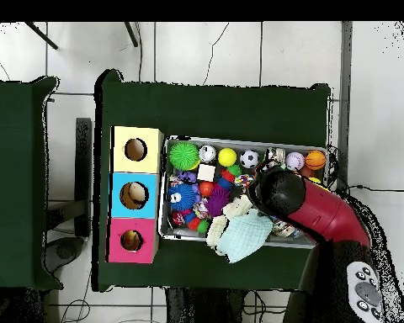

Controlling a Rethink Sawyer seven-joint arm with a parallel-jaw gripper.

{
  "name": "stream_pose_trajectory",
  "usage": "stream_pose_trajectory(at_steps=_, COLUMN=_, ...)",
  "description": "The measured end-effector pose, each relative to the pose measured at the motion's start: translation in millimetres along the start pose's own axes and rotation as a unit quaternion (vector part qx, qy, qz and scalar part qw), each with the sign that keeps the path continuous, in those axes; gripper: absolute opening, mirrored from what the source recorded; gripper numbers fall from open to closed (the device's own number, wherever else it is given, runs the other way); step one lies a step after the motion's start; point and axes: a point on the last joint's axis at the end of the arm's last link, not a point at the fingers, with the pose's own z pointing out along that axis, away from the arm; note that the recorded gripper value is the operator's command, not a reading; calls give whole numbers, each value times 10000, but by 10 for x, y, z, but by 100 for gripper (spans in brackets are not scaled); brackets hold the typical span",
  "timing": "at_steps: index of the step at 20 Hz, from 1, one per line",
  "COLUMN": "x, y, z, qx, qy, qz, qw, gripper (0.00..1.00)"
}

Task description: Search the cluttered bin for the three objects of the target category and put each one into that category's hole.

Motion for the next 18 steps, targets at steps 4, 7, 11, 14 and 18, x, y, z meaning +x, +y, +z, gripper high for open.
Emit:
stream_pose_trajectory(at_steps=4, x=50, y=38, z=84, qx=-12, qy=3, qz=1, qw=10000, gripper=100)
stream_pose_trajectory(at_steps=7, x=125, y=62, z=156, qx=5, qy=39, qz=8, qw=10000, gripper=100)
stream_pose_trajectory(at_steps=11, x=219, y=133, z=234, qx=7, qy=63, qz=11, qw=10000, gripper=100)
stream_pose_trajectory(at_steps=14, x=272, y=152, z=275, qx=35, qy=89, qz=-3, qw=10000, gripper=100)
stream_pose_trajectory(at_steps=18, x=410, y=171, z=376, qx=156, qy=149, qz=-77, qw=9997, gripper=100)
